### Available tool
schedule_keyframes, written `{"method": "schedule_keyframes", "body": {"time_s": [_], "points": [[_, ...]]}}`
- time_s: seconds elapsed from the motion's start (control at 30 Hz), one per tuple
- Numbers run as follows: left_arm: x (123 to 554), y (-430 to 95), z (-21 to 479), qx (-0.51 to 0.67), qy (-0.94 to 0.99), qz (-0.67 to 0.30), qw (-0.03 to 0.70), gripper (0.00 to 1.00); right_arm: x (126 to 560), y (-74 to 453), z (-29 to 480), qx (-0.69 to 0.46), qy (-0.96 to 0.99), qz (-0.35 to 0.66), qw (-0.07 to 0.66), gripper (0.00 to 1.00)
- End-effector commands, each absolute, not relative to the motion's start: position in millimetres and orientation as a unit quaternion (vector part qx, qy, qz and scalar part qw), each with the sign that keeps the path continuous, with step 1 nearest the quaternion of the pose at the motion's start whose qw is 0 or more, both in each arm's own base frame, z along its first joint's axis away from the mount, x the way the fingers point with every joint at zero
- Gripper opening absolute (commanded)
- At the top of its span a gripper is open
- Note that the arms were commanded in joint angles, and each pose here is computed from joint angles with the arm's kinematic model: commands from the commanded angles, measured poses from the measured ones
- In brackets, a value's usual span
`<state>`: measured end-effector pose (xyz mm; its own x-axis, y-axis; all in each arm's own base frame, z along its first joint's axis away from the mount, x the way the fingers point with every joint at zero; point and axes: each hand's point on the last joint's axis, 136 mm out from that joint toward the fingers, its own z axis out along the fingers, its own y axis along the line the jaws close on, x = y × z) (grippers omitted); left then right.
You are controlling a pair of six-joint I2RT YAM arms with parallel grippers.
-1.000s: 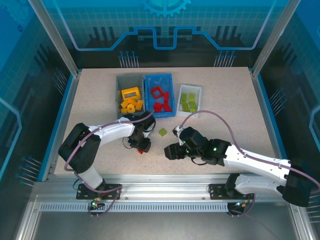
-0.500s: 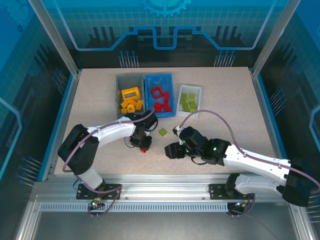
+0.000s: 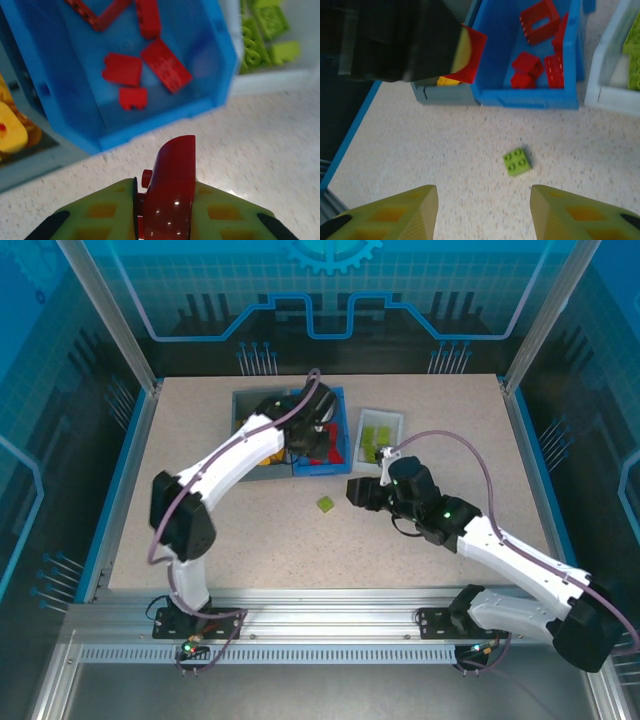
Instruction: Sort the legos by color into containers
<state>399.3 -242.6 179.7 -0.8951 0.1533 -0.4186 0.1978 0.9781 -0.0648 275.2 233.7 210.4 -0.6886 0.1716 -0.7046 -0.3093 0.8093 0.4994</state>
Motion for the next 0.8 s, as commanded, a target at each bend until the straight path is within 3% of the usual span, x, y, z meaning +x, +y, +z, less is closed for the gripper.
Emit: {"method": "schedule_keyframes", "body": {"time_s": [0.0, 0.33, 0.53, 0.77], "points": [[430, -219, 157, 0.076, 0.977, 0.030, 0.195, 0.24, 307, 240, 248, -0.019, 0.821, 0.354, 0.447, 0.53], [499, -201, 126, 0.038, 0.968, 0.107, 0.225, 0.24, 321, 239, 237, -0.003, 0.829, 0.360, 0.427, 0.53], [505, -197, 93, 0.035, 0.969, 0.131, 0.206, 0.25, 314, 235, 226, 0.002, 0.836, 0.359, 0.415, 0.53], [504, -203, 84, 0.038, 0.971, 0.124, 0.200, 0.36, 308, 234, 215, 0.001, 0.844, 0.356, 0.401, 0.54]]}}
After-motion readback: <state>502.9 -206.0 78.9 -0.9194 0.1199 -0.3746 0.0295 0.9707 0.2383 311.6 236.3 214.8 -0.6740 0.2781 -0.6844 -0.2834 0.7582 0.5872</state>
